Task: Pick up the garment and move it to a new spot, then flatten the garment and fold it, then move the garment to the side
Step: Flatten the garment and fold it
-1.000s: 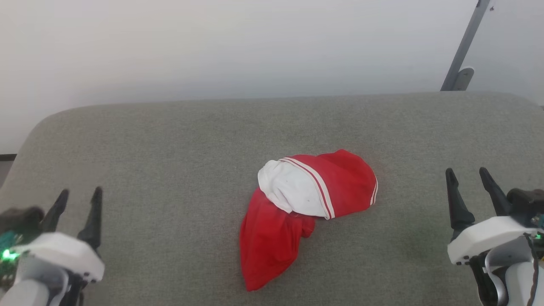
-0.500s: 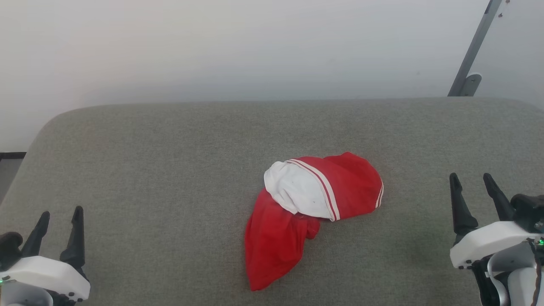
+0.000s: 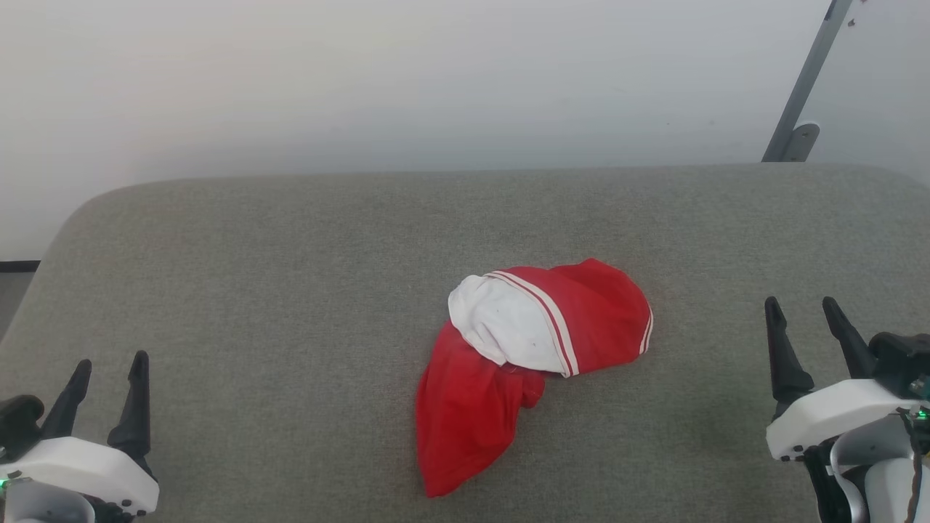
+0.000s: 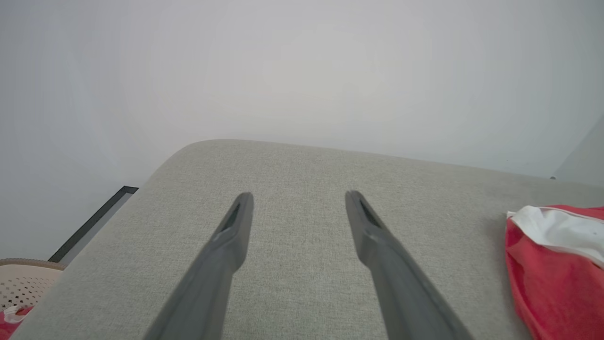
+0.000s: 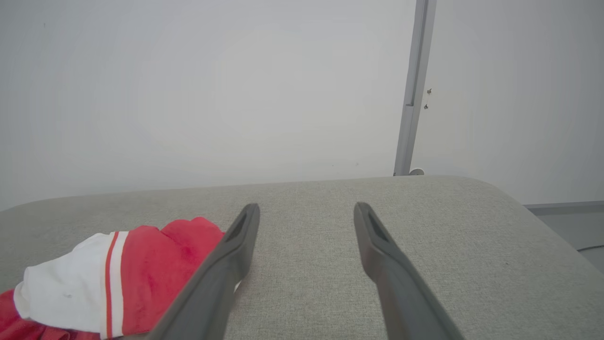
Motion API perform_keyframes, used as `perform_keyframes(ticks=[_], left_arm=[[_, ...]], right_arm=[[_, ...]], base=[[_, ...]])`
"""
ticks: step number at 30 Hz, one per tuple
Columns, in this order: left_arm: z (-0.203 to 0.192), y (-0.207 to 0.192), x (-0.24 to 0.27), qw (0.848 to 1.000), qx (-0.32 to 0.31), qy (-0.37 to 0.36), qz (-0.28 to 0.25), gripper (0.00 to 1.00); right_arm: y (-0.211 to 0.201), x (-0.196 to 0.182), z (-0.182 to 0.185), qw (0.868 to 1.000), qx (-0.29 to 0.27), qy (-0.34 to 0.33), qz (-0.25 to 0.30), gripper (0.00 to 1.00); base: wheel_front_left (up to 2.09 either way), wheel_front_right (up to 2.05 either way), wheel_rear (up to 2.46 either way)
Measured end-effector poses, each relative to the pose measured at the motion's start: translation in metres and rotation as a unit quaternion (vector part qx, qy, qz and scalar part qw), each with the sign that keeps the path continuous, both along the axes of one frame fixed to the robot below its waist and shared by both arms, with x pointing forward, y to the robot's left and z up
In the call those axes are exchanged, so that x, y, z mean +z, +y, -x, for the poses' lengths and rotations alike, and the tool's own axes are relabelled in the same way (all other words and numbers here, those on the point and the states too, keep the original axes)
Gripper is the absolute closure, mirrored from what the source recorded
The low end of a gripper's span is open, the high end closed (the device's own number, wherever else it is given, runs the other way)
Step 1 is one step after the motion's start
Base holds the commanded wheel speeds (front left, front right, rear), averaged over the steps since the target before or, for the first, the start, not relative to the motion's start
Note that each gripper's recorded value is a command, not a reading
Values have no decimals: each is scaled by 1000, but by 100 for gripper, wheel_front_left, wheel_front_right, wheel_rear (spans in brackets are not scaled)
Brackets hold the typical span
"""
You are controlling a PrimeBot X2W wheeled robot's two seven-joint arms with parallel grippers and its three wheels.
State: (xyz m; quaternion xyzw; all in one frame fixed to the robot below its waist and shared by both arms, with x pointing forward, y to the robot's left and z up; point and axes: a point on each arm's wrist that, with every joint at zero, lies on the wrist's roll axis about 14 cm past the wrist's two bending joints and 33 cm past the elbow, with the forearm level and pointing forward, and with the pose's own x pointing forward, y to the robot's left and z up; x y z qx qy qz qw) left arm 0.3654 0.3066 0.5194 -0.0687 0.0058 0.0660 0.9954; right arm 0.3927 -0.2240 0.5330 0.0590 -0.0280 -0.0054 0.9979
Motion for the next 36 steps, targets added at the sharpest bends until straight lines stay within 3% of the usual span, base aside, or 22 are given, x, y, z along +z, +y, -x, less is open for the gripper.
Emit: perform_keyframes(ticks=[9,19,30,36], left_arm=[[5,2,-1,1000,8,3,8,0],[17,6,-9,999,23,11,24,0],[28,13,-26,997,48,30,44,0],[29,18,-39,996,60,41,54,0]], right_arm=[[22,-2,-6,999,33,7,4,0],[95,-17,-23,988,148,53,15,0],[178,-50,-36,946,288,136,66,0],[200,-91,-36,907,336,228,111,0]], base=[[0,0,0],[0,0,0],[0,0,0],[0,0,0]])
